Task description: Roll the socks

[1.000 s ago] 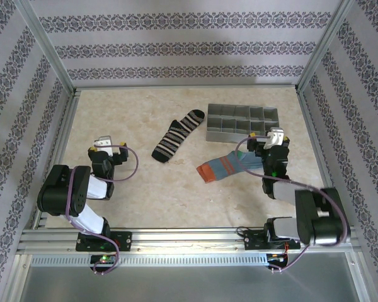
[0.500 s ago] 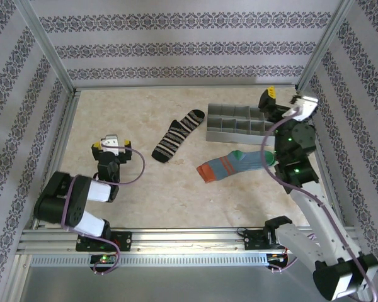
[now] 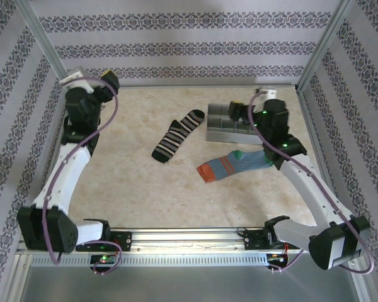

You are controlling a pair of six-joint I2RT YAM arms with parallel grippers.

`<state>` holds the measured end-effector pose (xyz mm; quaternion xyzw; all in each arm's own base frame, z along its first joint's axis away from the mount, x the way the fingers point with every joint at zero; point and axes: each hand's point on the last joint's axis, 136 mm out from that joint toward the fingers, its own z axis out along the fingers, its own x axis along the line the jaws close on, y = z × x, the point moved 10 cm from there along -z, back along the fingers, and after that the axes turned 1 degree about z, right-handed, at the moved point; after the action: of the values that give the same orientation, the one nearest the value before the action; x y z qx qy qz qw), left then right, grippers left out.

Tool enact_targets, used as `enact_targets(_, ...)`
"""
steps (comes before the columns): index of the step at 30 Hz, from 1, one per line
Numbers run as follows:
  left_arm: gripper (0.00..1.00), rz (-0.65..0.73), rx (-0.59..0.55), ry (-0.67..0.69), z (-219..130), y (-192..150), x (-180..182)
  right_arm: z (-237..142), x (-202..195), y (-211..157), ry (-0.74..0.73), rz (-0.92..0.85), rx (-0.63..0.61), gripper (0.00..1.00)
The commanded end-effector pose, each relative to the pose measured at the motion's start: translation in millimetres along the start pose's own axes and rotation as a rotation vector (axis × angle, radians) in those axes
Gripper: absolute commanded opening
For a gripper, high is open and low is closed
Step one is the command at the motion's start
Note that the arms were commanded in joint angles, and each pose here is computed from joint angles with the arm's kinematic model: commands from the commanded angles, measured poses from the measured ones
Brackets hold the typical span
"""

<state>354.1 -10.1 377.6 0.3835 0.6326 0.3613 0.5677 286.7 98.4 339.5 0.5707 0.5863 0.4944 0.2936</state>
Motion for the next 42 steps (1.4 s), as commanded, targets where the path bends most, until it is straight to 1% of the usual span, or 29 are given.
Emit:
enact_targets(1, 0.82, -0.09, 0.612, -0.049, 29.7, -105.6, -9.9, 3.0, 33.5, -17.8, 0.006, -0.148, 0.178, 0.83)
enact_targets(2, 0.73, -0.06, 0.688, -0.055, 35.6, -123.6, -19.2, 5.1, 40.7, -27.0, 0.02, -0.172, 0.223, 0.79)
enact_targets(3, 0.64, -0.043, 0.752, -0.052, 41.2, -140.5, -26.2, 4.8, 47.5, -36.1, 0.041, -0.193, 0.242, 0.75)
enact_targets(4, 0.55, -0.042, 0.801, -0.055, 45.5, -154.1, -31.5, 3.6, 52.2, -42.9, 0.056, -0.208, 0.244, 0.69)
enact_targets(6, 0.36, -0.04, 0.886, -0.062, 56.0, -180.0, -42.2, 1.8, 57.4, -54.5, 0.094, -0.203, 0.259, 0.62)
enact_targets(7, 0.3, -0.037, 0.922, -0.067, 59.9, -190.6, -46.1, 2.8, 57.8, -58.5, 0.101, -0.194, 0.274, 0.61)
enact_targets(8, 0.28, -0.03, 0.962, -0.059, 64.6, -203.1, -49.0, 4.4, 58.1, -61.7, 0.112, -0.184, 0.29, 0.59)
enact_targets(12, 0.25, -0.055, 1.066, 0.019, 77.8, -243.3, -41.3, 8.8, 62.2, -70.7, 0.155, -0.178, 0.341, 0.56)
enact_targets(15, 0.25, -0.076, 1.098, 0.053, 82.0, -262.4, -33.4, 11.3, 63.8, -76.1, 0.179, -0.16, 0.368, 0.54)
enact_targets(17, 0.21, -0.077, 1.115, 0.116, 80.0, -271.3, -24.1, 12.7, 65.6, -80.0, 0.202, -0.152, 0.39, 0.53)
enact_targets(18, 0.21, -0.084, 1.122, 0.138, 77.3, -275.6, -19.9, 13.5, 66.3, -82.6, 0.211, -0.154, 0.403, 0.53)
enact_targets(20, 0.21, -0.108, 1.128, 0.176, 68.5, -282.9, -11.5, 14.5, 66.5, -87.5, 0.217, -0.17, 0.422, 0.55)
enact_targets(24, 0.18, -0.217, 1.128, 0.239, 39.5, -293.2, 3.7, 13.7, 68.5, -96.3, 0.247, -0.243, 0.443, 0.61)
enact_targets(29, 0.15, -0.368, 1.13, 0.28, -1.6, -305.3, 13.4, 13.1, 79.0, -113.8, 0.317, -0.437, 0.458, 0.7)
enact_targets(33, 0.13, -0.513, 1.103, 0.323, -37.1, -306.2, 15.6, 9.0, 93.1, -136.7, 0.475, -0.623, 0.449, 0.74)
enact_targets(36, 0.13, -0.639, 1.058, 0.282, -50.6, -300.9, 10.7, 3.2, 102.3, -158.1, 0.658, -0.739, 0.411, 0.76)
enact_targets(38, 0.13, -0.673, 1.038, 0.265, -55.3, -290.3, 6.0, 0.3, 108.0, -170.4, 0.753, -0.794, 0.379, 0.76)
enact_targets(39, 0.15, -0.678, 1.02, 0.259, -57.5, -280.5, 3.1, 0.3, 111.1, -177.2, 0.791, -0.819, 0.373, 0.76)
enact_targets(40, 0.21, -0.668, 1.001, 0.261, -60.3, -269.9, 2.0, 0.4, 114.6, -184.2, 0.824, -0.851, 0.377, 0.75)
enact_targets(42, 0.33, -0.652, 0.978, 0.271, -65.0, -248.6, 3.4, 2.0, 123.6, -196.9, 0.837, -0.937, 0.378, 0.73)
